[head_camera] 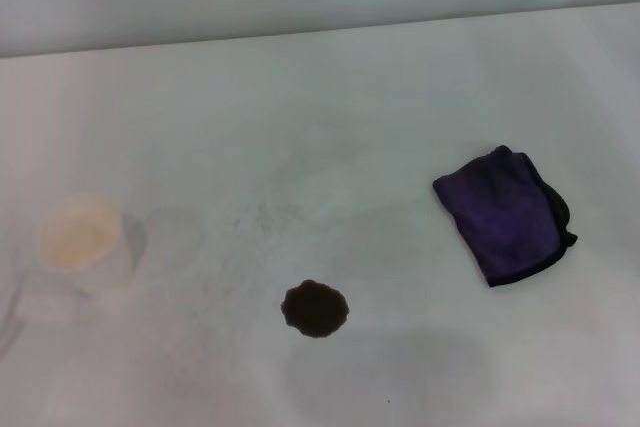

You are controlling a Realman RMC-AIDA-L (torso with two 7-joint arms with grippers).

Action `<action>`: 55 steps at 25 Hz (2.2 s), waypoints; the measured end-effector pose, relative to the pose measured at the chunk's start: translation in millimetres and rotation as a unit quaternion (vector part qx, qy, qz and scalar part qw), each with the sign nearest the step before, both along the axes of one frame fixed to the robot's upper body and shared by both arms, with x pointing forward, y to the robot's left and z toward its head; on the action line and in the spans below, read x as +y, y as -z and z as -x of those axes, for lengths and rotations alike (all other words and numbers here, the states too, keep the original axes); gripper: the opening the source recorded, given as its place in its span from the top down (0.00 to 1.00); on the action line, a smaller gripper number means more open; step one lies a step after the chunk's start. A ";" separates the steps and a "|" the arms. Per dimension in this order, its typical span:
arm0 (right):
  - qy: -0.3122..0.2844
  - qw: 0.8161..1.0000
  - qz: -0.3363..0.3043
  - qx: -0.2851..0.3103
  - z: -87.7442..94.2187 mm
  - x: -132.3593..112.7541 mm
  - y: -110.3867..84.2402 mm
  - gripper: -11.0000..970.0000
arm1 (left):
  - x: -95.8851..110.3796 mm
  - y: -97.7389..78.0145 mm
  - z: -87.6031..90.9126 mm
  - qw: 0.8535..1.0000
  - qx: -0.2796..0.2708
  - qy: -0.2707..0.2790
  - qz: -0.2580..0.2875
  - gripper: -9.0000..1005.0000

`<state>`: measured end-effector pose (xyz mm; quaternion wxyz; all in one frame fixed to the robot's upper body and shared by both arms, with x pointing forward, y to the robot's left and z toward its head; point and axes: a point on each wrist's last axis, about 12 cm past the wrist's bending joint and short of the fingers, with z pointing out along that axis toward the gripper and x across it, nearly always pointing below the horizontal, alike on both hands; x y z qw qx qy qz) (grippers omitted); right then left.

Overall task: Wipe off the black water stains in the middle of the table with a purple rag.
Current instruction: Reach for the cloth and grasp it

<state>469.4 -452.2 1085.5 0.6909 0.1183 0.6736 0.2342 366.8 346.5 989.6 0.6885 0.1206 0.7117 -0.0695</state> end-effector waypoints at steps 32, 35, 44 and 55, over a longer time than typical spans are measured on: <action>-0.237 0.736 0.391 0.499 -96.8 232.1 -100.8 0.22 | 3.8 -9.2 -40.1 0.999 -0.027 -0.031 0.005 0.11; -0.244 0.722 0.398 0.510 -102.6 241.3 -89.7 0.22 | 3.5 -10.0 -42.1 0.999 -0.029 -0.029 0.005 0.11; -0.252 0.687 0.422 0.535 -121.9 255.1 -55.5 0.23 | 2.4 -11.2 -45.5 0.999 -0.032 -0.026 0.005 0.11; -0.258 0.650 0.441 0.563 -133.8 255.1 -31.1 0.23 | 0.5 -13.1 -51.1 0.999 -0.037 -0.021 0.005 0.11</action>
